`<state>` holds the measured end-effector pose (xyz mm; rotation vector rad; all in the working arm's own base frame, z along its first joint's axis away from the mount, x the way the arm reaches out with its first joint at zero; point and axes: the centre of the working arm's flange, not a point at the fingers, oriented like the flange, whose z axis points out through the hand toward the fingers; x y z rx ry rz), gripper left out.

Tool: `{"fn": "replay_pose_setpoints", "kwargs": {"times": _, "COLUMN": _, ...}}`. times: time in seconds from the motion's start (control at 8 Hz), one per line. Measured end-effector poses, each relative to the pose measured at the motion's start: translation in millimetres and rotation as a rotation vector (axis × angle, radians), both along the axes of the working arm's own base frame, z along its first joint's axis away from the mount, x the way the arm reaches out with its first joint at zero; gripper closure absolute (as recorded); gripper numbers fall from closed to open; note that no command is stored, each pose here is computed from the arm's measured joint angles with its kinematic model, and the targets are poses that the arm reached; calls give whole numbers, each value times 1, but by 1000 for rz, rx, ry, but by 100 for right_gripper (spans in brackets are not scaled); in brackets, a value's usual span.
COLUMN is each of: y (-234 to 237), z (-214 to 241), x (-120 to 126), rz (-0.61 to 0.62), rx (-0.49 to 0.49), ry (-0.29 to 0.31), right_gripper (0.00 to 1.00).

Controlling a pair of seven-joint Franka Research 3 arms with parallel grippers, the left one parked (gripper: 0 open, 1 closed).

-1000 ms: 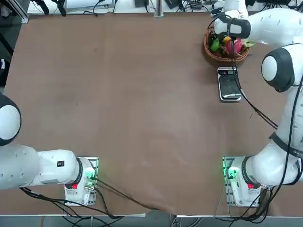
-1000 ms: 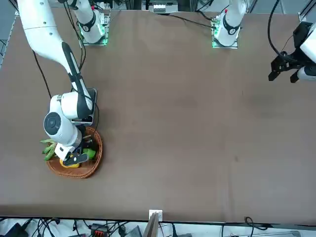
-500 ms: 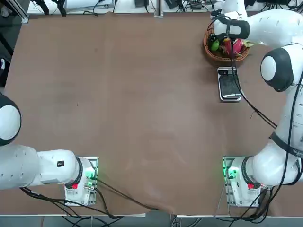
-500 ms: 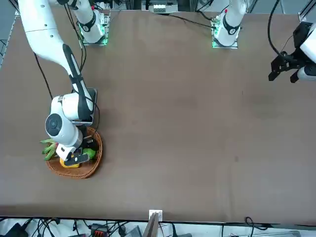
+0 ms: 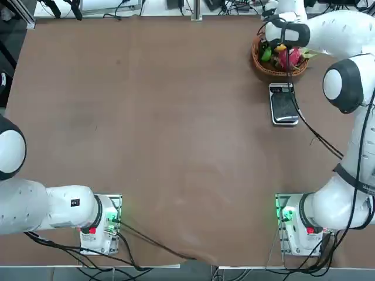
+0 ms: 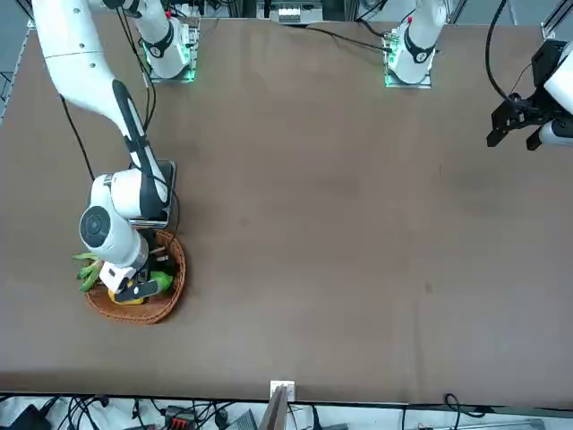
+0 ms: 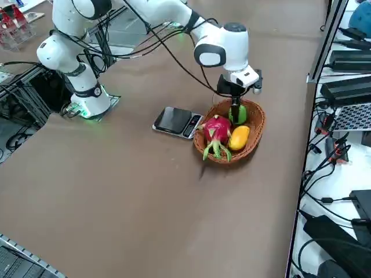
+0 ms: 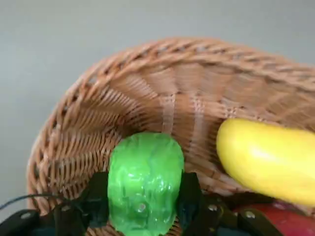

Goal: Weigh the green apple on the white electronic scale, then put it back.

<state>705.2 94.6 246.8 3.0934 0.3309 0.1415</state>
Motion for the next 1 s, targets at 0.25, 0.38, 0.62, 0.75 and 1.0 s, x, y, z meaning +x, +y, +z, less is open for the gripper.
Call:
{"fn": "replay_pose_setpoints", "kwargs": {"times": 0.25, "y": -6, "z": 49, "x": 2, "rz": -11, "rx": -6, "ry": 8, "right_gripper": 32}}
{"fn": "replay_pose_setpoints", "kwargs": {"times": 0.38, "y": -11, "z": 83, "x": -4, "rz": -18, "rx": -12, "ry": 29, "right_gripper": 32}}
{"fn": "replay_pose_setpoints", "kwargs": {"times": 0.62, "y": -24, "z": 148, "x": -25, "rz": -28, "rx": -17, "ry": 70, "right_gripper": 32}}
{"fn": "replay_pose_setpoints", "kwargs": {"times": 0.75, "y": -30, "z": 169, "x": -40, "rz": -32, "rx": -11, "ry": 74, "right_gripper": 32}}
{"fn": "replay_pose_setpoints", "kwargs": {"times": 1.0, "y": -35, "z": 187, "x": -80, "rz": -31, "rx": -14, "ry": 91, "right_gripper": 32}}
